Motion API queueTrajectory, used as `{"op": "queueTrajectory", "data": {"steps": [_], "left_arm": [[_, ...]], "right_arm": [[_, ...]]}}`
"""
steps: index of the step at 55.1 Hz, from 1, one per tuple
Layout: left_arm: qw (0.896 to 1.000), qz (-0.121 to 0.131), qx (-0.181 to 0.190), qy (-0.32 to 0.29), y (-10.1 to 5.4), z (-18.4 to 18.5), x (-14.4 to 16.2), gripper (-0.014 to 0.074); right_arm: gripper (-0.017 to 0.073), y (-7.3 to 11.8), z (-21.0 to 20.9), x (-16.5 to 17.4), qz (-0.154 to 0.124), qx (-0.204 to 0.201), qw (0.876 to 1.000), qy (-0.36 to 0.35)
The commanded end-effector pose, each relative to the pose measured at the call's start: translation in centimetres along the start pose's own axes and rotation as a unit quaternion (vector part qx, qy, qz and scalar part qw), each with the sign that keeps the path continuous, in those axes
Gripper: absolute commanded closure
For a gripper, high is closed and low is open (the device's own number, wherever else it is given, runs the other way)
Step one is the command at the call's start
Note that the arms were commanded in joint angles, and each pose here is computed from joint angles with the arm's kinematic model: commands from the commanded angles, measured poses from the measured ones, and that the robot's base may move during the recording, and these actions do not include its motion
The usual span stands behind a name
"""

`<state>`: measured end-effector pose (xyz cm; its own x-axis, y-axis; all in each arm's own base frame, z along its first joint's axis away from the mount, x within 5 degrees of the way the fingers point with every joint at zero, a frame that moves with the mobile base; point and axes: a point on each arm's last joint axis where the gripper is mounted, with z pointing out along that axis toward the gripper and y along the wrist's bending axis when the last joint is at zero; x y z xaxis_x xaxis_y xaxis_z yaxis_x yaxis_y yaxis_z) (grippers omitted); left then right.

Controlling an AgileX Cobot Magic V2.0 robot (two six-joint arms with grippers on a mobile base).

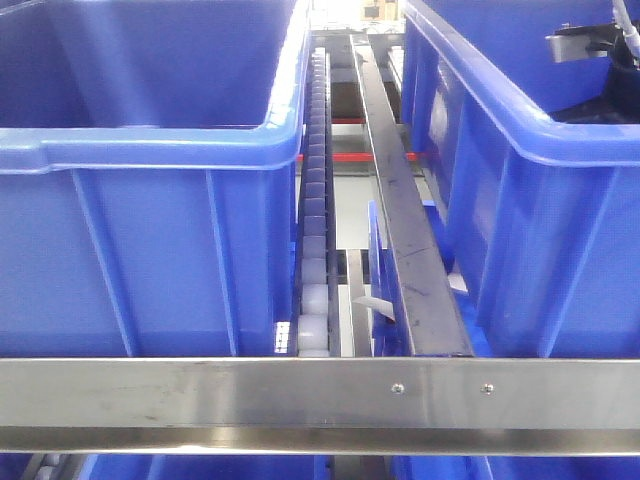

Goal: Pick and sort blue part to right shelf
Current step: 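Open the right gripper to release the bottle onto the bin floor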

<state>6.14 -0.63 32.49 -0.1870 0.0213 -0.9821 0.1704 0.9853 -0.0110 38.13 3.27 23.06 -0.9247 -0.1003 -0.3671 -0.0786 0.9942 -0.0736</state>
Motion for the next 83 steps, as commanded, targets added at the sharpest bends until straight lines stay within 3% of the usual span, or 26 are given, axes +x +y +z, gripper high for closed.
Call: {"op": "queueTrajectory", "data": {"steps": [1,17,29,38,45,48,60,74,83], "left_arm": [[0.999,0.0,0.013,-0.045,-0.2,-0.3,-1.4,0.047],[1.0,0.0,0.008,-0.028,-0.1,-0.3,-1.1,0.047],[0.999,0.004,-0.003,-0.049,0.4,-2.0,-0.8,0.047],[0.995,0.032,-0.033,-0.09,1.3,-4.1,0.1,0.047],[0.994,0.032,-0.042,-0.094,1.6,-4.9,1.0,0.047],[0.994,0.032,-0.042,-0.094,1.6,-4.9,1.2,0.047],[0.994,0.031,-0.043,-0.092,1.6,-5.0,1.2,0.047],[0.994,0.032,-0.044,-0.092,1.6,-5.0,1.2,0.047],[0.995,0.032,-0.046,-0.087,1.7,-4.9,1.3,0.047]], "right_arm": [[-0.0069,-0.5,-2.7,-1.1,-0.006,0.009,0.999,-0.049],[-0.004,-0.9,-7.1,-0.6,-0.004,0.01,0.995,-0.098],[-0.0011,-1.1,-11.9,2.7,-0.003,0.009,0.985,-0.174],[0.026,-1.2,-14.3,7.2,-0.004,0.007,0.975,-0.22],[0.0484,-1.3,-16.2,10.8,-0.002,0.006,0.964,-0.266],[0.0523,-1.3,-16.8,12.4,-0.002,0.006,0.959,-0.285],[0.0521,-1.4,-19.7,19.8,0.004,0.007,0.923,-0.384],[0.0521,-1.4,-21.0,27.2,0.012,0.01,0.858,-0.513],[0.0521,-1.4,-21.3,29.1,0.015,0.011,0.838,-0.546]]}}
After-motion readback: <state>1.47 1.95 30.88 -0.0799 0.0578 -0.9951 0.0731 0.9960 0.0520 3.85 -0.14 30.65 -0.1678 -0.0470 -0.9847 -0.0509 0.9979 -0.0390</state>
